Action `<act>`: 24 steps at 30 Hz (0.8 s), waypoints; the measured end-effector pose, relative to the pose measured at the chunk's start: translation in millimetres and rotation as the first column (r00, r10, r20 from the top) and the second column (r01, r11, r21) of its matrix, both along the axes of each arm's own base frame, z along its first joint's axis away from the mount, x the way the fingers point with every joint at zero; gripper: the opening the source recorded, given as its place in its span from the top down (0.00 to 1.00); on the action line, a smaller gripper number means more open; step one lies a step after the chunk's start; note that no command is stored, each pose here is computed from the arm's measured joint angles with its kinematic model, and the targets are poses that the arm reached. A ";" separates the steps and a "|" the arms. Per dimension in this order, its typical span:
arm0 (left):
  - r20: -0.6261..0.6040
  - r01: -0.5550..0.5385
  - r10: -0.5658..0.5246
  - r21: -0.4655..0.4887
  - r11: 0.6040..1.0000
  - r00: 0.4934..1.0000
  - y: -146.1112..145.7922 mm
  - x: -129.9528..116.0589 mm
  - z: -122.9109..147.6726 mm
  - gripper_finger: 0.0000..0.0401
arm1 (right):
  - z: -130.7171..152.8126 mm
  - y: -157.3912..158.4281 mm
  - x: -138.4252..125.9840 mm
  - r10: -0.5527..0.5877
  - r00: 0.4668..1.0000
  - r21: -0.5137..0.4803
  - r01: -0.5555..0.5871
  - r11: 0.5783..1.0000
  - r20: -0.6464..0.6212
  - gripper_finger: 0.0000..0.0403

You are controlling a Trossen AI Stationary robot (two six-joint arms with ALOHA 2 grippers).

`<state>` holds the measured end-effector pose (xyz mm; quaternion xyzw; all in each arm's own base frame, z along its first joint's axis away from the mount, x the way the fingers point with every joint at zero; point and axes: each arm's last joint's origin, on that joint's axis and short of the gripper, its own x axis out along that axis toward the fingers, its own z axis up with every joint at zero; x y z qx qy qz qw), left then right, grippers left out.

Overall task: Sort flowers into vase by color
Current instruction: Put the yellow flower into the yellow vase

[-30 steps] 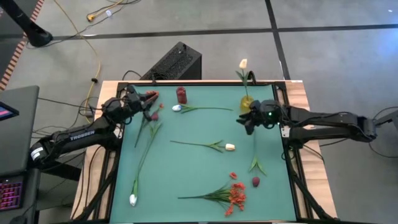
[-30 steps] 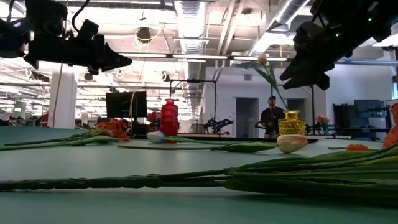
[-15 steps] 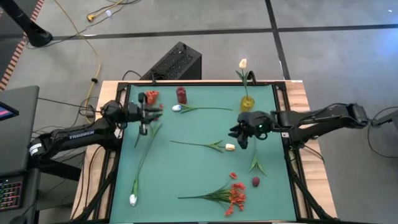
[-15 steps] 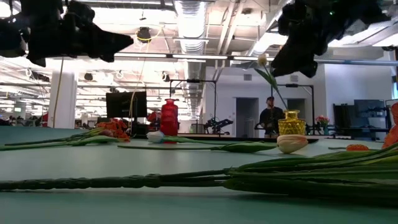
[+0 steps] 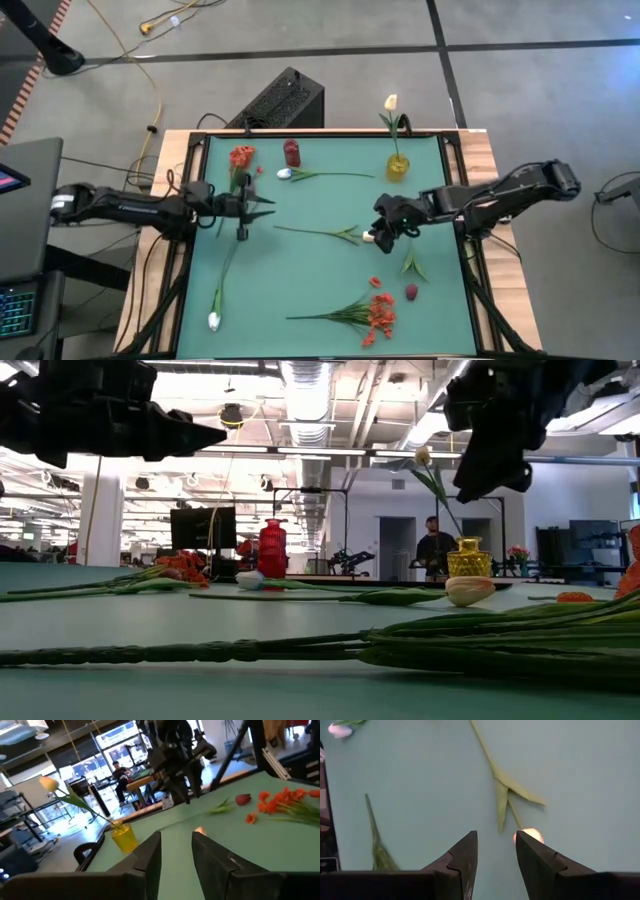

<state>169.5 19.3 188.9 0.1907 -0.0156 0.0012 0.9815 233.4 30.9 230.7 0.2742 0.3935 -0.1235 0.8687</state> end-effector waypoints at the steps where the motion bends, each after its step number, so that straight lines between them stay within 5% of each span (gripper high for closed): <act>1: -0.013 0.005 -0.005 -0.004 1.000 1.000 -2.4 3.9 0.6 0.72 | 0.0 2.7 -0.8 -0.005 1.000 -0.004 0.005 1.000 -0.001 0.60; 10: -0.233 -0.049 0.024 -0.104 0.993 0.972 -13.1 51.0 -5.3 0.58 | 0.5 22.4 -4.8 -0.017 0.999 -0.118 0.020 0.993 0.027 0.60; 18: -0.383 0.023 -0.068 -0.120 0.992 0.921 -20.0 98.7 -31.2 0.57 | -3.9 41.7 -13.4 0.007 1.000 -0.201 0.000 0.980 0.030 0.60; 24: -0.465 -0.026 -0.014 -0.080 0.996 0.885 -18.8 133.8 -55.5 0.57 | -2.8 52.3 -17.6 0.013 0.998 -0.266 0.003 0.964 0.059 0.60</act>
